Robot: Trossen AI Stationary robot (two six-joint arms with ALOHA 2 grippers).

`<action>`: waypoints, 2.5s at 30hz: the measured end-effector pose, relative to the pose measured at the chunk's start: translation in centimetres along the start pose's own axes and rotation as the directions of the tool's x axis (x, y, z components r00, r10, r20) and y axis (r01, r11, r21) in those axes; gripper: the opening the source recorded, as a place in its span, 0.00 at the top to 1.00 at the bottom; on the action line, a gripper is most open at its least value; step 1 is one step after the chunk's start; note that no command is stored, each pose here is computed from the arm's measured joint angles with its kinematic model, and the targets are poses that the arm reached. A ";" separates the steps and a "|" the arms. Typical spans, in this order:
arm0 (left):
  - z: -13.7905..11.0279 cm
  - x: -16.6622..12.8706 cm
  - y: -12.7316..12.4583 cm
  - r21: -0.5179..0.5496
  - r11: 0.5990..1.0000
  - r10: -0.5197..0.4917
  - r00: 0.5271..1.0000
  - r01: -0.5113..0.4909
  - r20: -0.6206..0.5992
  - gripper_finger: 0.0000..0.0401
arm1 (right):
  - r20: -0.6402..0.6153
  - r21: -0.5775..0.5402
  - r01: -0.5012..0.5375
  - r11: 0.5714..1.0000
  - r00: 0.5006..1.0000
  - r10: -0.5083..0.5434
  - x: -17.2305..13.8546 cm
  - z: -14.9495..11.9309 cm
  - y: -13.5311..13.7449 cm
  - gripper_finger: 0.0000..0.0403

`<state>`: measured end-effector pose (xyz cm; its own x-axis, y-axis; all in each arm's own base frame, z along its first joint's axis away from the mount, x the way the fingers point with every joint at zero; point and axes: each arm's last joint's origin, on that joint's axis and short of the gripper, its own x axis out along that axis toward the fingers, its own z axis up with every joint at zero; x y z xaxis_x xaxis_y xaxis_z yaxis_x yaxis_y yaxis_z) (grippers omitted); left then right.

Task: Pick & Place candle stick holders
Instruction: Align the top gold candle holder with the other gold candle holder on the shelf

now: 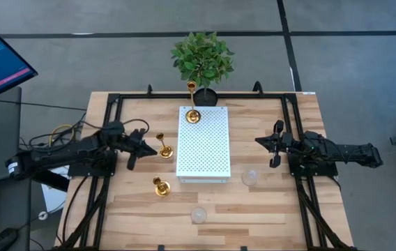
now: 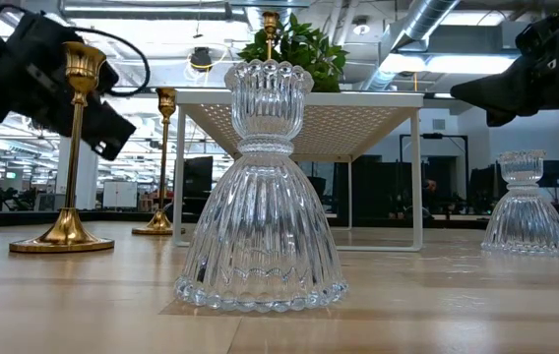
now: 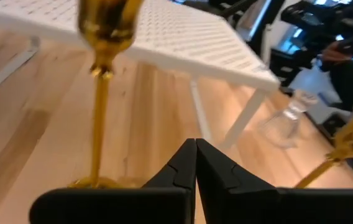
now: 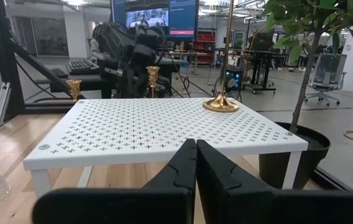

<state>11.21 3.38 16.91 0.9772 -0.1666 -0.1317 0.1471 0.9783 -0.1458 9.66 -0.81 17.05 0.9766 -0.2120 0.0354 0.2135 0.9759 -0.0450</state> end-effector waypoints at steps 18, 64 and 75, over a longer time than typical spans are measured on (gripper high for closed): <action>-1.7 0.4 0.9 0.093 0.982 0.165 0.986 -0.164 -0.007 0.93 | 0.005 0.001 0.001 1.000 1.000 -0.001 0.0 0.0 0.0 1.00; -4.0 4.7 3.6 0.049 0.982 0.187 0.981 -0.185 -0.045 0.75 | 0.006 0.001 0.000 1.000 1.000 0.000 0.0 0.1 0.0 1.00; -4.0 4.7 3.5 0.060 0.982 0.181 0.983 -0.179 -0.043 0.96 | 0.001 0.000 0.000 1.000 1.000 0.000 0.0 0.0 0.0 1.00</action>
<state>15.75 5.55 11.87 0.9802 0.0084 -0.1979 -0.0209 0.9979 -0.0612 9.65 -0.81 17.10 0.9765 -0.2123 0.0366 0.2139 0.9758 -0.0452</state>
